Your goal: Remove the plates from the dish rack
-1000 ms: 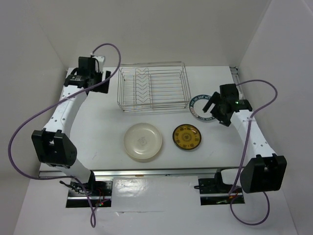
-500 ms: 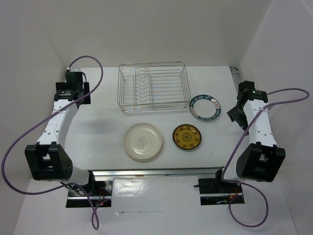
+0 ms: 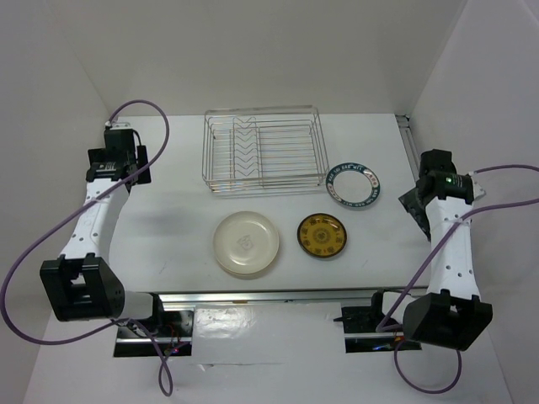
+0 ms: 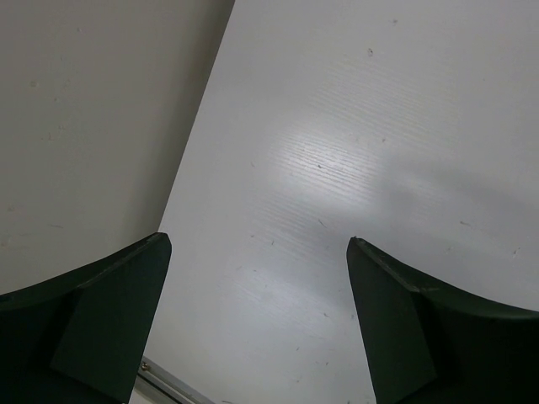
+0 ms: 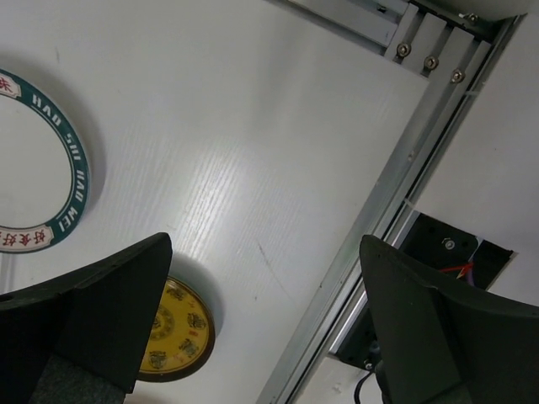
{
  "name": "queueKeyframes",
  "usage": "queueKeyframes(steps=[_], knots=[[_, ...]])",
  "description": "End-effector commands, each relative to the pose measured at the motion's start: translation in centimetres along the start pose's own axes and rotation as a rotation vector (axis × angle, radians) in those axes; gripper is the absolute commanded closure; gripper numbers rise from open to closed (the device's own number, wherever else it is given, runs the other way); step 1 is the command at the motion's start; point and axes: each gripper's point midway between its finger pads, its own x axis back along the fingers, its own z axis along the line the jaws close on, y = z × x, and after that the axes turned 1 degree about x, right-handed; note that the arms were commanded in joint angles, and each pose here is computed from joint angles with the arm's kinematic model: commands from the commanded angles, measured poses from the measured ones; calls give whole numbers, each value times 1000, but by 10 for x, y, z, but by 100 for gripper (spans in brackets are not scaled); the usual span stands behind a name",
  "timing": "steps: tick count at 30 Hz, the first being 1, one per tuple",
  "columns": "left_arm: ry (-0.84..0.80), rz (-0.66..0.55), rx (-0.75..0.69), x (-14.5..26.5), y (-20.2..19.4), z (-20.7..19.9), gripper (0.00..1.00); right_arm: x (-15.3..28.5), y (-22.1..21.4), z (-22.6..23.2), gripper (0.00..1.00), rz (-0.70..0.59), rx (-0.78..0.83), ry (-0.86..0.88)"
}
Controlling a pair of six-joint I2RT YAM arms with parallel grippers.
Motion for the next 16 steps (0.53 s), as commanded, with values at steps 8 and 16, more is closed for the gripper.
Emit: queueKeyframes(steps=[8, 16], knots=[[-31, -59, 59, 15, 9, 3, 0, 0, -15, 0, 0, 37, 29, 50], [-58, -60, 59, 16, 7, -1, 0, 11, -12, 5, 0, -3, 22, 148]])
